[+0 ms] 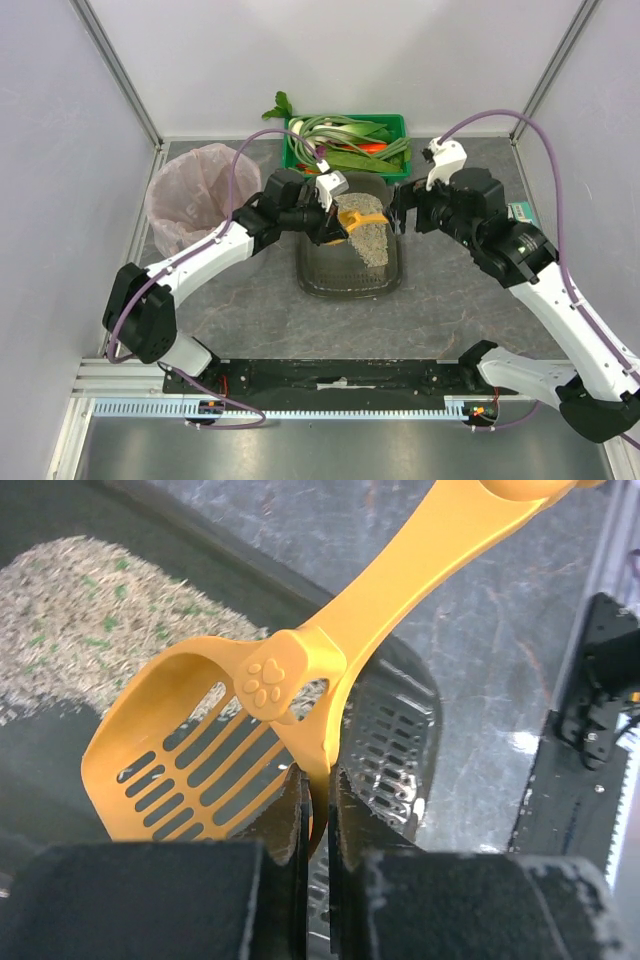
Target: Clean the litter box
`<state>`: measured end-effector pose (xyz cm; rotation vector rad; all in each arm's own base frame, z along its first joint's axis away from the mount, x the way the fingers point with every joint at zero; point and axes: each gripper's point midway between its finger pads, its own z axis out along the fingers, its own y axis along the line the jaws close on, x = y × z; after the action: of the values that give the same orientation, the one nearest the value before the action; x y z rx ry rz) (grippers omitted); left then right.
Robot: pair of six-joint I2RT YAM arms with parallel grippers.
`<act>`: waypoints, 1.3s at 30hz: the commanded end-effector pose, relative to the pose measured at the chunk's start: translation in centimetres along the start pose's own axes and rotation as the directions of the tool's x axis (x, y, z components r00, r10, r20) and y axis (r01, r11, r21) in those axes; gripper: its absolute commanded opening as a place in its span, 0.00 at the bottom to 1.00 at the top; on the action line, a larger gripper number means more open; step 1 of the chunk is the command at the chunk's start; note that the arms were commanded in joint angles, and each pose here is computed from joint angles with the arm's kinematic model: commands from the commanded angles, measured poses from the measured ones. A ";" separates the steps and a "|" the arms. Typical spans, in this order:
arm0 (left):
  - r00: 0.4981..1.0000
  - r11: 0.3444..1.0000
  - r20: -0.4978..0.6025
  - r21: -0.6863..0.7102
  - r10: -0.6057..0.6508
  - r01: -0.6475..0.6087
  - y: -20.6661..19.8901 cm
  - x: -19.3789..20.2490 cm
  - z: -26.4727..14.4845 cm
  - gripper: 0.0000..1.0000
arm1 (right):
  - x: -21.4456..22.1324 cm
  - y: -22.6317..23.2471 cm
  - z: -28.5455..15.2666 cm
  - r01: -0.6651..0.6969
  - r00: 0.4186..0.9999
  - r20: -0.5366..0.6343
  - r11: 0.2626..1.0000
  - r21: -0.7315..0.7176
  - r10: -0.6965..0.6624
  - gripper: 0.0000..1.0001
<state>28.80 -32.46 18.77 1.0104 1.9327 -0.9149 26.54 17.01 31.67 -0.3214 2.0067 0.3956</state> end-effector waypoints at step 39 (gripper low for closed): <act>0.988 0.896 0.030 0.425 -0.152 0.125 -4.2 -4.0 -3.7 0.02 | 0.2 4.4 2.2 0.180 0.967 -0.135 0.956 -0.230 -0.214 0.55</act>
<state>25.49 -32.08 22.60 1.0324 1.9022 -1.4671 26.90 21.32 30.92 -0.6662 2.0717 0.4587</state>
